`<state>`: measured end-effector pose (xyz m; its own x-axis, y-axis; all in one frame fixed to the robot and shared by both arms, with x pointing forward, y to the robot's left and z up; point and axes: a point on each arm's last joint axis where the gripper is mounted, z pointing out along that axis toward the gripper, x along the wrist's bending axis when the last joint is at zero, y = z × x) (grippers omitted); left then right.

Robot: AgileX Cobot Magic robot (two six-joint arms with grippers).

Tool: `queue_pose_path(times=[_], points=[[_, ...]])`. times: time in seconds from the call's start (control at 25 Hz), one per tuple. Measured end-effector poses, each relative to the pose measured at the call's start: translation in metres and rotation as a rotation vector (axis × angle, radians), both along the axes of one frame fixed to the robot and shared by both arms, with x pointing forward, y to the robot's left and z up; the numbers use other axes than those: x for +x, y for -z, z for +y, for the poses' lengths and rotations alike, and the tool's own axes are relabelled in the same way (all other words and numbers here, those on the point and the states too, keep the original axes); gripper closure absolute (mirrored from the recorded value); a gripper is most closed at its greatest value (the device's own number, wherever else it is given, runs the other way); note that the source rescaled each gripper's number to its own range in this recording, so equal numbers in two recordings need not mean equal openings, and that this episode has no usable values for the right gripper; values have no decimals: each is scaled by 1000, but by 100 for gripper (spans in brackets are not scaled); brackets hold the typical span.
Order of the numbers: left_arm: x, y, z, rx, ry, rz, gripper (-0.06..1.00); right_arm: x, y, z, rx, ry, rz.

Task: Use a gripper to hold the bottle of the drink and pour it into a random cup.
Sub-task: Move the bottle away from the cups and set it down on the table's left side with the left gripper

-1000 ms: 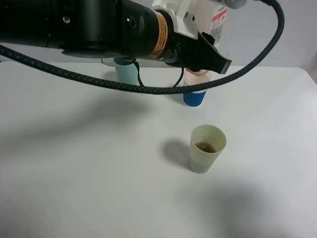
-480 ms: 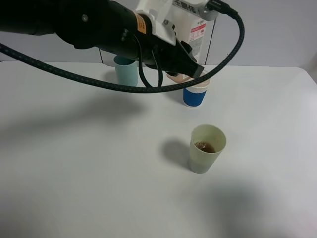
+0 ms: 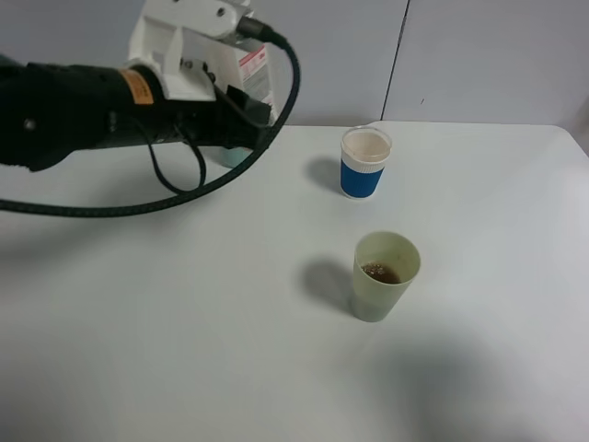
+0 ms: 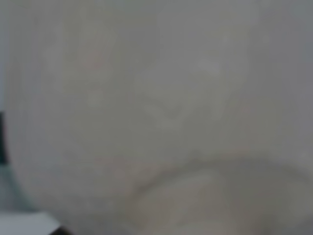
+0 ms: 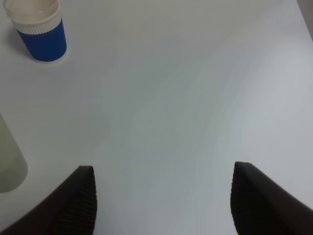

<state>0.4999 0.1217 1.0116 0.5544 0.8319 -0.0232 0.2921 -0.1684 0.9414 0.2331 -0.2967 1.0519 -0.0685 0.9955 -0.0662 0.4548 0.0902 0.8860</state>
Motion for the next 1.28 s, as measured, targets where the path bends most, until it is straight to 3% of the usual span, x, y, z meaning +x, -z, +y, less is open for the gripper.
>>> queue_pose_path(times=[0.24, 0.56, 0.84, 1.28], points=[[-13, 37, 46, -63, -54, -10, 94, 0, 0, 0, 0, 0, 0], [-24, 67, 86, -22, -110, 47, 94, 0, 0, 0, 0, 0, 0], [-24, 101, 91, 48, -70, 144, 94, 0, 0, 0, 0, 0, 0], [-22, 136, 83, 135, 79, 91, 94, 0, 0, 0, 0, 0, 0]])
